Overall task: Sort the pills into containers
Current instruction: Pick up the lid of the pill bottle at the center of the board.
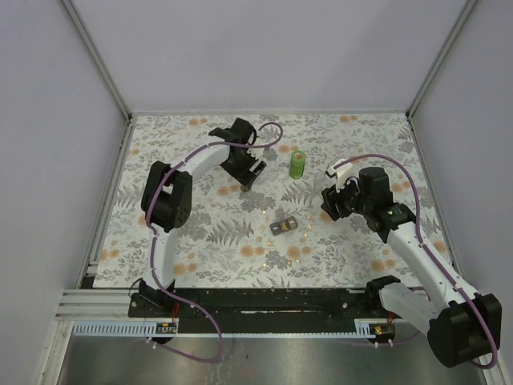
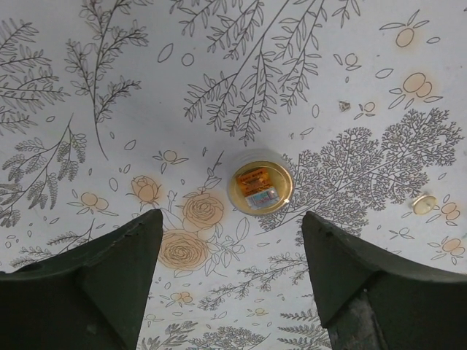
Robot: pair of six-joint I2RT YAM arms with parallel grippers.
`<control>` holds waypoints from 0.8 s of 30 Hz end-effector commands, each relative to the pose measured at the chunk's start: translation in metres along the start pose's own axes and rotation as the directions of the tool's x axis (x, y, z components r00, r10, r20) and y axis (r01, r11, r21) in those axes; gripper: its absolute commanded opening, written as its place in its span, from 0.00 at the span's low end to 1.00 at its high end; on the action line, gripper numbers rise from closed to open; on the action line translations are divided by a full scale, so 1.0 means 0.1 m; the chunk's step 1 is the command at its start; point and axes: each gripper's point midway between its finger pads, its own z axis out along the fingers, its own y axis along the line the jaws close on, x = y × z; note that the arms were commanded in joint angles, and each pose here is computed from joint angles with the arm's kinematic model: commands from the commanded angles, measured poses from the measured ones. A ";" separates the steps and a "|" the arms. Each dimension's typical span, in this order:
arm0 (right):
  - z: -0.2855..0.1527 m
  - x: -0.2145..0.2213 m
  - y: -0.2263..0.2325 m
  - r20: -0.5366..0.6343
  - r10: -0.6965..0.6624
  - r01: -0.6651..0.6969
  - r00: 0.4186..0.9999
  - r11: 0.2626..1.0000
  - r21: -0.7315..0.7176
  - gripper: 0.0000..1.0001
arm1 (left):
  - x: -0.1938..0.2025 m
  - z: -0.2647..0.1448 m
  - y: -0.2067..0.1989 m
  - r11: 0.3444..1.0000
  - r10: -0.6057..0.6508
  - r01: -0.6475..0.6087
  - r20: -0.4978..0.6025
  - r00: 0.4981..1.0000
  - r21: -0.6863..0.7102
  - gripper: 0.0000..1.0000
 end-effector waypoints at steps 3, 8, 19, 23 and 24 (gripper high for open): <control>-0.06 -0.22 -0.01 0.060 -0.015 0.015 0.998 1.000 -0.007 0.00 | -0.15 -0.05 0.04 0.998 0.033 -0.032 0.012 0.999 -0.046 0.82; -0.06 -0.22 0.01 0.063 -0.016 0.017 0.998 1.000 -0.017 0.00 | -0.13 0.04 0.00 0.998 0.036 -0.036 -0.006 0.999 -0.043 0.82; -0.05 -0.20 0.02 0.052 -0.015 0.016 0.999 1.000 -0.025 0.00 | -0.11 0.19 -0.09 0.999 0.044 -0.045 -0.028 0.999 -0.007 0.76; -0.05 -0.20 0.02 0.054 -0.017 0.018 0.998 0.999 -0.028 0.00 | -0.08 0.24 -0.13 0.999 0.050 -0.050 -0.041 0.998 0.002 0.73; -0.05 -0.20 0.02 0.053 -0.017 0.018 0.998 1.000 -0.025 0.00 | -0.08 0.24 -0.14 0.999 0.052 -0.051 -0.041 0.998 0.006 0.73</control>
